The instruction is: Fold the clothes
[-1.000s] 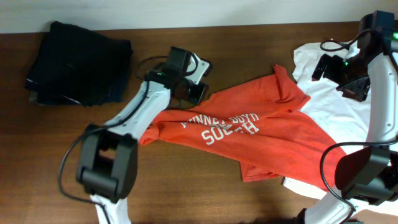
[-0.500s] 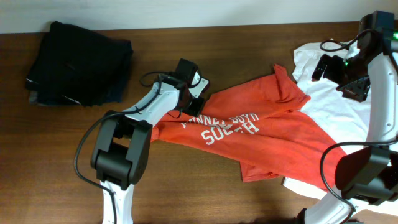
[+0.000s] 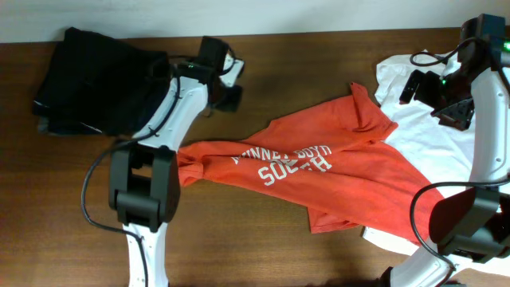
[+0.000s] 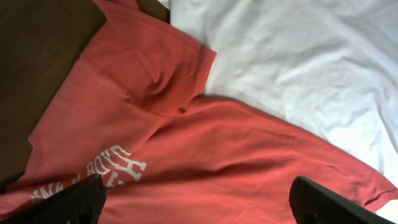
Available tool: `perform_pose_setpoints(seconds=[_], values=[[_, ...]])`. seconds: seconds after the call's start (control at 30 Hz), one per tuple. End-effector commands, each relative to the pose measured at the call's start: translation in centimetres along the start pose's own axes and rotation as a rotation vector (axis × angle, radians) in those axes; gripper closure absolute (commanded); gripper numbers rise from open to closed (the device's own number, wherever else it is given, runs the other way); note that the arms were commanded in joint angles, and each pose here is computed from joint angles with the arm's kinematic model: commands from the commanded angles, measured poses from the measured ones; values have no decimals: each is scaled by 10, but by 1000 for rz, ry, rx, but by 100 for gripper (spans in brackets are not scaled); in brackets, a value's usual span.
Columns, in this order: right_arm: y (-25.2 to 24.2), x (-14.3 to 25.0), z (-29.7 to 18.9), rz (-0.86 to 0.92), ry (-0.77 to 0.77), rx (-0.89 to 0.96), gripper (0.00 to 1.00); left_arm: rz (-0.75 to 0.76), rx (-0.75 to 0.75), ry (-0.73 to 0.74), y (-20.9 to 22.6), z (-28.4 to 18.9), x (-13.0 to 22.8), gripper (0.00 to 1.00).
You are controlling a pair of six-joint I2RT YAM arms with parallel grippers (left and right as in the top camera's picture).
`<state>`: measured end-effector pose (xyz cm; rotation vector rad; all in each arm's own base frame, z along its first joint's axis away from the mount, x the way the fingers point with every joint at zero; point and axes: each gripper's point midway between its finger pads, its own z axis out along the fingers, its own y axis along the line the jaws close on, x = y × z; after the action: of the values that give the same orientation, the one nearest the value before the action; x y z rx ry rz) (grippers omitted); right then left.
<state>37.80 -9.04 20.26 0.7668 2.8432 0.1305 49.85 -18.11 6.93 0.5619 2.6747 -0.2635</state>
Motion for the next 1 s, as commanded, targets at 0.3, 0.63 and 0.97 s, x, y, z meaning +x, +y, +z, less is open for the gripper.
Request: perform_pose_setpoints(seconds=[0.3,0.63,0.97], values=[[-3,-1,2,3,1,18,2,321,16,38,-117,52,21,21],[-3,-1,2,3,1,17,2,325,18,69,-105,106,37,56],[-3,-1,2,3,1,18,2,-12,-302,15,101,74,17,83]])
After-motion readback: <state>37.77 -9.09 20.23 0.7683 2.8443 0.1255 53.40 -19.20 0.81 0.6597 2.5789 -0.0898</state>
